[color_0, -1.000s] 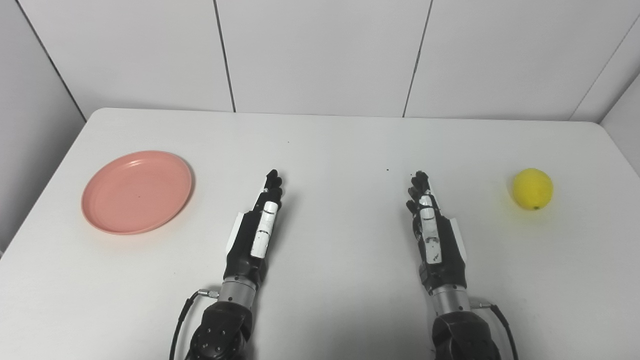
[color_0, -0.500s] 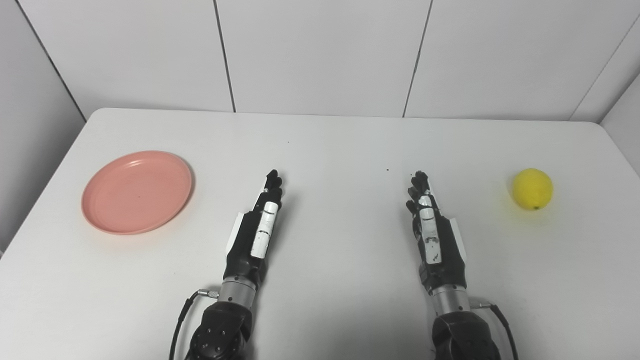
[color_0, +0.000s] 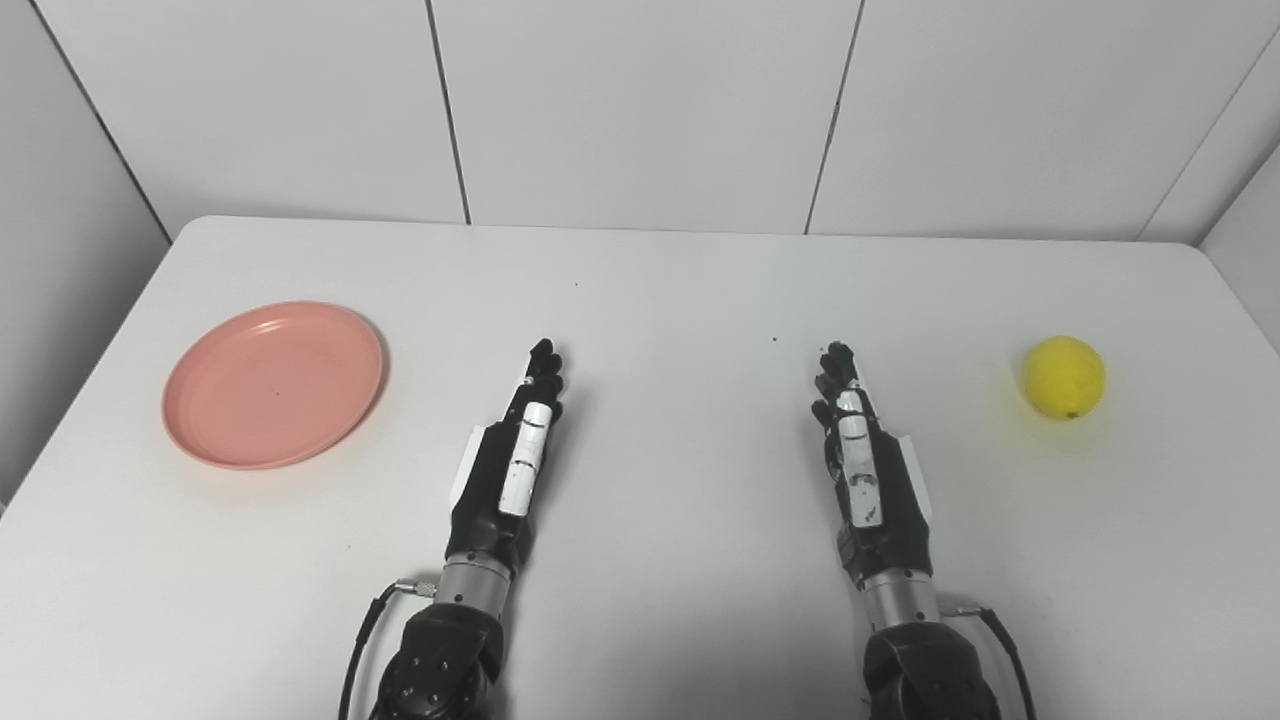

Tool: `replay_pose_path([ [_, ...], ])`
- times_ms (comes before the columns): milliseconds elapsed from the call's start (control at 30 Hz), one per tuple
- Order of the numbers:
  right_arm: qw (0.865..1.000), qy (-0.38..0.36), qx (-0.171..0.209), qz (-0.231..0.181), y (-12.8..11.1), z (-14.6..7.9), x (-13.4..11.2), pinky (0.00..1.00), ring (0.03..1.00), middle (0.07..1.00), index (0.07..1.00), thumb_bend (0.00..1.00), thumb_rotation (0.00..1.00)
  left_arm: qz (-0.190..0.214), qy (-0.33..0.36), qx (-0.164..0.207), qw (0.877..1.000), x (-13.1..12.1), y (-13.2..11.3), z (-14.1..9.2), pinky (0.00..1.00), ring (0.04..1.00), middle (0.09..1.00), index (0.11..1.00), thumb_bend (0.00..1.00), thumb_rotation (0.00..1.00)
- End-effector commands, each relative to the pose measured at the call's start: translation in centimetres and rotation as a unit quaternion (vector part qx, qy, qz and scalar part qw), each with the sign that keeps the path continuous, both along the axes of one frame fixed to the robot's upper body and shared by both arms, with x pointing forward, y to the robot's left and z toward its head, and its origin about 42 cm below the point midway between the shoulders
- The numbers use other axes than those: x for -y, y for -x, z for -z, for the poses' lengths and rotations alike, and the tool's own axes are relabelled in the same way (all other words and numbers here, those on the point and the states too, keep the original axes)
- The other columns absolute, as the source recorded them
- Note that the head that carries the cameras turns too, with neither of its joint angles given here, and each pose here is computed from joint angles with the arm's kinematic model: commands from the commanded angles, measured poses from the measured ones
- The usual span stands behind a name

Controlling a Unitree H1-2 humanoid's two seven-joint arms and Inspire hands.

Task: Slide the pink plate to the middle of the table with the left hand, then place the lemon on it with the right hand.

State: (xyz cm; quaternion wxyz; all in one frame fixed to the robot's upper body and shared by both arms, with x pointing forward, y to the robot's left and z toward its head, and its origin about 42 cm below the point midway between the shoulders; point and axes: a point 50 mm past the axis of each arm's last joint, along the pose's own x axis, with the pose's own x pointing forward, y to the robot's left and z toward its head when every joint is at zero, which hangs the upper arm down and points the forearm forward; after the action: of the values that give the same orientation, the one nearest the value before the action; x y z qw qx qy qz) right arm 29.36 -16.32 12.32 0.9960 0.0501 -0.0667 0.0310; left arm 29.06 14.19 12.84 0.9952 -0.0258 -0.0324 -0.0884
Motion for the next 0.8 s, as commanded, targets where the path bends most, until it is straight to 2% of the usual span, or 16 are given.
replay_pose_path([
  [0,1.0,0.004,0.005,-0.001,0.1,0.5,0.6,1.0,0.984,0.974,0.973,0.72,1.0,0.002,0.0,0.03,1.0,0.9,-0.5,-0.8,1.0,1.0,1.0,1.0,0.64,1.0],
  [133,1.0,0.01,0.01,-0.002,0.2,1.1,1.9,1.0,0.988,0.978,0.979,0.72,1.0,0.001,-0.006,0.022,1.0,1.9,-0.3,0.2,1.0,1.0,1.0,1.0,0.65,1.0],
  [400,1.0,-0.005,0.022,0.006,0.1,2.7,4.2,1.0,0.969,0.966,0.967,0.71,1.0,0.001,-0.029,0.023,0.999,3.6,-0.6,1.5,1.0,1.0,1.0,1.0,0.77,1.0],
  [567,1.0,-0.01,0.026,0.011,-0.1,3.4,4.9,1.0,0.969,0.968,0.967,0.69,1.0,0.004,-0.018,0.019,1.0,4.3,-0.7,1.9,1.0,1.0,1.0,1.0,0.74,1.0],
  [767,1.0,-0.01,0.024,0.013,0.0,3.6,5.0,1.0,0.972,0.971,0.97,0.68,1.0,0.007,-0.011,0.02,1.0,4.3,-0.7,2.2,1.0,1.0,1.0,1.0,0.75,1.0],
])
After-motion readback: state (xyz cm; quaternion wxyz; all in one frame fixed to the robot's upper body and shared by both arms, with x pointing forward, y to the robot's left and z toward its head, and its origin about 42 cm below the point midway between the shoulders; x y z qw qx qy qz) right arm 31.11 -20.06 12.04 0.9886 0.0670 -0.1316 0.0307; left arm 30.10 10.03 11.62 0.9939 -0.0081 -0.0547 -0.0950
